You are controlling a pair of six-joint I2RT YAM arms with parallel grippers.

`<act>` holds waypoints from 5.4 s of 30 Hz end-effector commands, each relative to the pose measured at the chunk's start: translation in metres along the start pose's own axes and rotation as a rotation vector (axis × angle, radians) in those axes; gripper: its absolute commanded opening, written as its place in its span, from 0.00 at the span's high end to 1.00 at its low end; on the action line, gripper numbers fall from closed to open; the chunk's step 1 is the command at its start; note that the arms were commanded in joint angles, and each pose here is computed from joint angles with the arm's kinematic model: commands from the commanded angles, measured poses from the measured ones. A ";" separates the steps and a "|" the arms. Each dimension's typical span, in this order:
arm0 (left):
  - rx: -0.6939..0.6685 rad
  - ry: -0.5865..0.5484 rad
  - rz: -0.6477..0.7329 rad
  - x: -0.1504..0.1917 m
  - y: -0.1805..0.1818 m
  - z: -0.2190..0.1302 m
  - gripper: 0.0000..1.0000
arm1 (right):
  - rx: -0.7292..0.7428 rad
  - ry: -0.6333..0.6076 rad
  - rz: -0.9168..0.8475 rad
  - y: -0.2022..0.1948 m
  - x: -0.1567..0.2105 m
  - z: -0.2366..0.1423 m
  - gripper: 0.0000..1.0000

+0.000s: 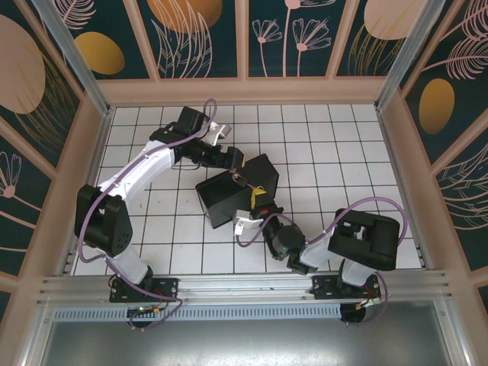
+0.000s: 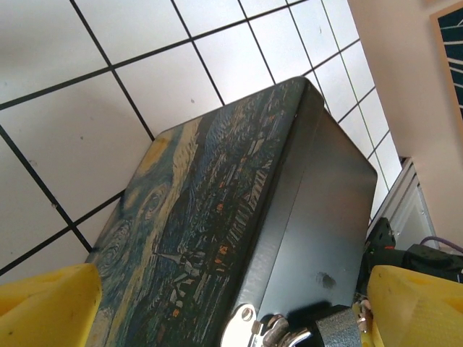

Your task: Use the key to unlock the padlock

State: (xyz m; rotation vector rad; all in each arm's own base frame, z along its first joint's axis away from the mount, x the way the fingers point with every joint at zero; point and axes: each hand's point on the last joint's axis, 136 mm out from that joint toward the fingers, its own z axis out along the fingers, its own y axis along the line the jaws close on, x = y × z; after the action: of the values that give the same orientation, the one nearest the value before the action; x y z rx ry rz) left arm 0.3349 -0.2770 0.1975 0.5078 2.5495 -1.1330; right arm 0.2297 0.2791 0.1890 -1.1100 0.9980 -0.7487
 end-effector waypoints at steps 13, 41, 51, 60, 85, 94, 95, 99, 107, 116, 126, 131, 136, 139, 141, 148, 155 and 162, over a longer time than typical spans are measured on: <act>-0.049 0.041 0.035 0.022 0.006 -0.005 0.07 | 0.084 -0.025 0.062 -0.024 -0.009 0.005 1.00; -0.093 0.108 0.056 0.039 0.014 0.013 0.11 | 0.100 -0.033 -0.105 -0.031 -0.005 0.004 1.00; -0.088 0.096 0.062 0.035 0.011 0.011 0.12 | 0.089 -0.050 -0.112 -0.031 -0.001 0.002 1.00; -0.082 0.099 0.054 0.036 0.011 0.012 0.12 | 0.088 -0.056 -0.086 -0.027 -0.003 0.008 1.00; -0.068 0.102 0.055 0.039 0.008 0.012 0.13 | 0.070 -0.041 -0.060 -0.017 -0.003 0.015 1.00; -0.064 0.105 0.052 0.041 0.009 0.013 0.13 | 0.091 -0.041 -0.048 -0.023 -0.007 0.021 1.00; -0.066 0.106 0.052 0.041 0.010 0.013 0.13 | 0.090 -0.039 -0.050 -0.022 -0.006 0.020 1.00; -0.065 0.106 0.052 0.042 0.010 0.013 0.13 | 0.091 -0.043 -0.047 -0.025 -0.004 0.017 1.00; -0.063 0.111 0.047 0.044 0.011 0.014 0.14 | 0.093 -0.061 -0.042 -0.023 -0.013 0.021 1.00; -0.055 0.109 0.048 0.045 0.010 0.014 0.15 | 0.090 -0.082 -0.047 -0.021 -0.020 0.020 1.00; -0.056 0.102 0.047 0.043 0.009 0.013 0.16 | 0.090 -0.098 -0.034 -0.022 -0.025 0.017 1.00; -0.055 0.105 0.042 0.045 0.009 0.013 0.16 | 0.079 -0.118 -0.049 -0.015 -0.030 0.019 1.00; -0.056 0.102 0.046 0.046 0.008 0.011 0.16 | 0.078 -0.107 -0.055 -0.014 -0.027 0.021 1.00; -0.073 0.112 0.044 0.049 0.012 0.012 0.17 | 0.091 -0.110 -0.062 -0.019 -0.030 0.022 1.00; -0.068 0.115 0.045 0.050 0.012 0.013 0.17 | 0.104 -0.121 -0.062 -0.023 -0.036 0.024 1.00; -0.057 0.117 0.043 0.053 0.010 0.013 0.18 | 0.114 -0.166 -0.079 -0.024 -0.049 0.027 1.00; -0.039 0.094 0.035 0.050 0.002 0.009 0.19 | 0.116 -0.190 -0.123 -0.021 -0.062 0.029 1.00; -0.022 0.097 0.034 0.058 0.000 0.009 0.20 | 0.107 -0.187 -0.083 -0.015 -0.063 0.032 1.00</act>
State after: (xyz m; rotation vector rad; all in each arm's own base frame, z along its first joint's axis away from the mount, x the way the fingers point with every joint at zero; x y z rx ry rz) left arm 0.3219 -0.2674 0.1783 0.5608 2.5339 -0.9994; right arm 0.2357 0.3414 0.1922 -1.2528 0.7579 -0.8145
